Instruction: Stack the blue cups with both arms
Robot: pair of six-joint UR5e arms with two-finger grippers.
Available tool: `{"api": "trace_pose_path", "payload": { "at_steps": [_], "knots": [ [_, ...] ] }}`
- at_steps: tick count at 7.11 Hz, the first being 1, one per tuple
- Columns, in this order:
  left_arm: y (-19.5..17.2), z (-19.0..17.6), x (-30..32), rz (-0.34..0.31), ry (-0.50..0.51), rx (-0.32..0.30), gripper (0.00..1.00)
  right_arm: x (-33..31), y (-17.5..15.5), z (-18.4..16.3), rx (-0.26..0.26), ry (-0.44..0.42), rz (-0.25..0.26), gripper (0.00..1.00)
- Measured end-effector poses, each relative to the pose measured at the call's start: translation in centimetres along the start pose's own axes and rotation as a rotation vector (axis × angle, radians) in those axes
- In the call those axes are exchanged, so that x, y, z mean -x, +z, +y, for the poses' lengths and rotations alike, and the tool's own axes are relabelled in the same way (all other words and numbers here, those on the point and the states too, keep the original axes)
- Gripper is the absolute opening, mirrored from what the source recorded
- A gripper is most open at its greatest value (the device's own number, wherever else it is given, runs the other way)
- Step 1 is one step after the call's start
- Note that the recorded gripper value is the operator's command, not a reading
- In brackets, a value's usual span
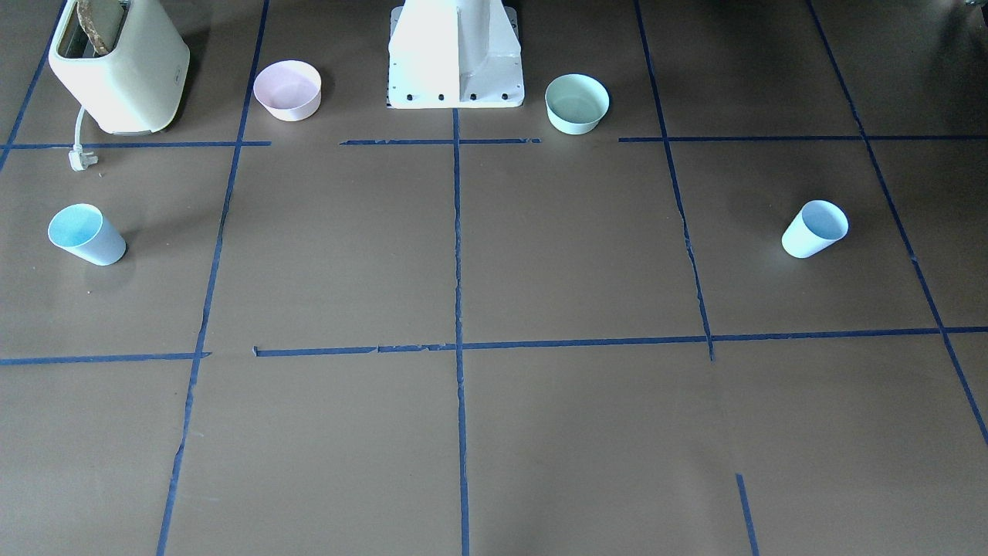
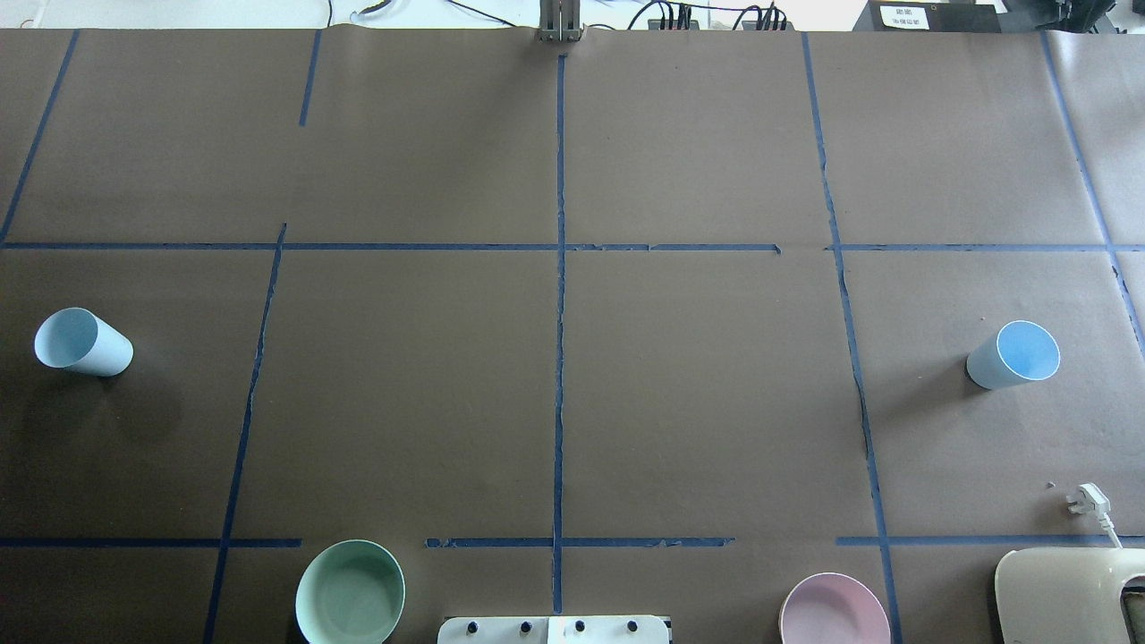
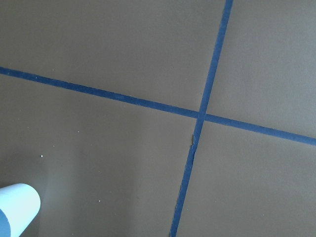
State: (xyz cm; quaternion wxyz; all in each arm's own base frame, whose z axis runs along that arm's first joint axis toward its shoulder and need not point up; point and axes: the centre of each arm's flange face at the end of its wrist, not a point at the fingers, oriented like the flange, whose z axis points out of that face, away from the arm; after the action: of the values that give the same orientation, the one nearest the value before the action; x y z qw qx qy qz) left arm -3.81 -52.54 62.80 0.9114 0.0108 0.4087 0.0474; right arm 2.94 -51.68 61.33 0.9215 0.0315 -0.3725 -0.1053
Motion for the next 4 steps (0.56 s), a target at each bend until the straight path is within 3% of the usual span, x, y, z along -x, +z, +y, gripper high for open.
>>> {"api": "trace_pose_path", "payload": {
  "at_steps": [4],
  "knots": [
    [-1.01, -0.05, -0.93, -0.047, 0.021, -0.02, 1.0, 0.15, 0.17, 0.54, 0.0, 0.007, -0.024, 1.0]
  ]
}}
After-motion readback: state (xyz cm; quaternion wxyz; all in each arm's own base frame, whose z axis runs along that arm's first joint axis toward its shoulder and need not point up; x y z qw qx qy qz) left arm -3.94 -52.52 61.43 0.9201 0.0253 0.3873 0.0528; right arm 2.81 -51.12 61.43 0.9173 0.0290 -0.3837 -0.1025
